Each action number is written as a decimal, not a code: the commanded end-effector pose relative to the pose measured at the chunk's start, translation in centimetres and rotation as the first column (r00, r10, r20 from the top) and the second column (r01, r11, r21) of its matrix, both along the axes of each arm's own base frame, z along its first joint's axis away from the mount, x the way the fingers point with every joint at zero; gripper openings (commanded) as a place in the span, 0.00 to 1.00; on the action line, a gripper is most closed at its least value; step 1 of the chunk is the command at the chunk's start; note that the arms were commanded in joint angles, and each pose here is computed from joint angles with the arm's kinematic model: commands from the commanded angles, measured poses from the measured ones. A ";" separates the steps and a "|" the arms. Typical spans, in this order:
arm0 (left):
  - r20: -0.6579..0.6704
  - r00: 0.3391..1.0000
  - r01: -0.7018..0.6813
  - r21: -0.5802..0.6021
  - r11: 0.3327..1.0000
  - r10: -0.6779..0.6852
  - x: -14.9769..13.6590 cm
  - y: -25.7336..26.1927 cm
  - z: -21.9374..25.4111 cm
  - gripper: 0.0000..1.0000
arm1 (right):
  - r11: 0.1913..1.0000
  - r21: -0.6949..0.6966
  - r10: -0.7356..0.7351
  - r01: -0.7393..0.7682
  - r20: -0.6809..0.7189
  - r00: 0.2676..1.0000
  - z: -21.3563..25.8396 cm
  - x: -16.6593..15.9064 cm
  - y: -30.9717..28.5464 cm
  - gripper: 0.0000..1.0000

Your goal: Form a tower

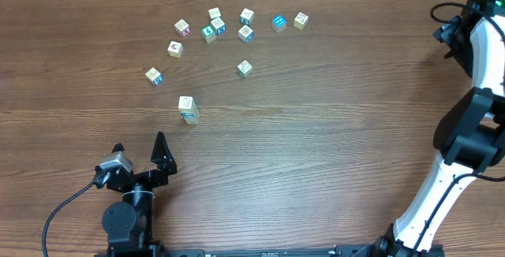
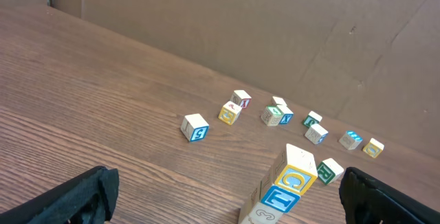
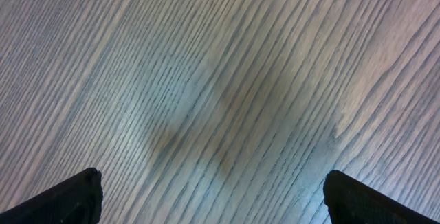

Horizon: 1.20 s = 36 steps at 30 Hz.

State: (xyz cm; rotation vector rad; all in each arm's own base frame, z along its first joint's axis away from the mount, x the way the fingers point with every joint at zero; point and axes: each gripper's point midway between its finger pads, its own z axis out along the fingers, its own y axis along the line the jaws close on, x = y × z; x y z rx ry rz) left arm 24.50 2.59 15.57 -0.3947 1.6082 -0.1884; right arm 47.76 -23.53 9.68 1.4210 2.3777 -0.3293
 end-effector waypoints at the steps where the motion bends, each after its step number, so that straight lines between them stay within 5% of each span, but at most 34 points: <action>1: 0.009 1.000 -0.002 -0.006 1.000 0.002 0.0 0.1 0.1 1.00 | 1.000 -0.021 -0.003 0.003 0.018 1.000 1.0 0.3 -0.3 1.00; 8: 0.008 1.000 -0.002 -0.006 1.000 0.002 0.0 0.1 0.1 0.99 | 0.999 -0.051 0.013 -0.008 0.098 0.995 5.4 0.5 0.4 1.00; 17: 0.008 1.000 -0.002 -0.006 1.000 0.002 0.0 0.1 0.1 0.99 | 0.991 -0.131 0.074 -0.035 0.308 0.948 17.0 -0.6 3.4 1.00; 26: 0.008 1.000 -0.002 -0.006 1.000 0.002 0.0 0.1 0.1 1.00 | 0.969 -0.202 0.229 -0.144 0.501 0.835 27.7 -2.9 11.4 1.00; 36: 0.008 1.000 -0.002 -0.006 1.000 0.002 0.0 0.1 0.1 1.00 | 0.890 -0.241 0.450 -0.388 0.605 0.657 33.6 -5.3 24.4 1.00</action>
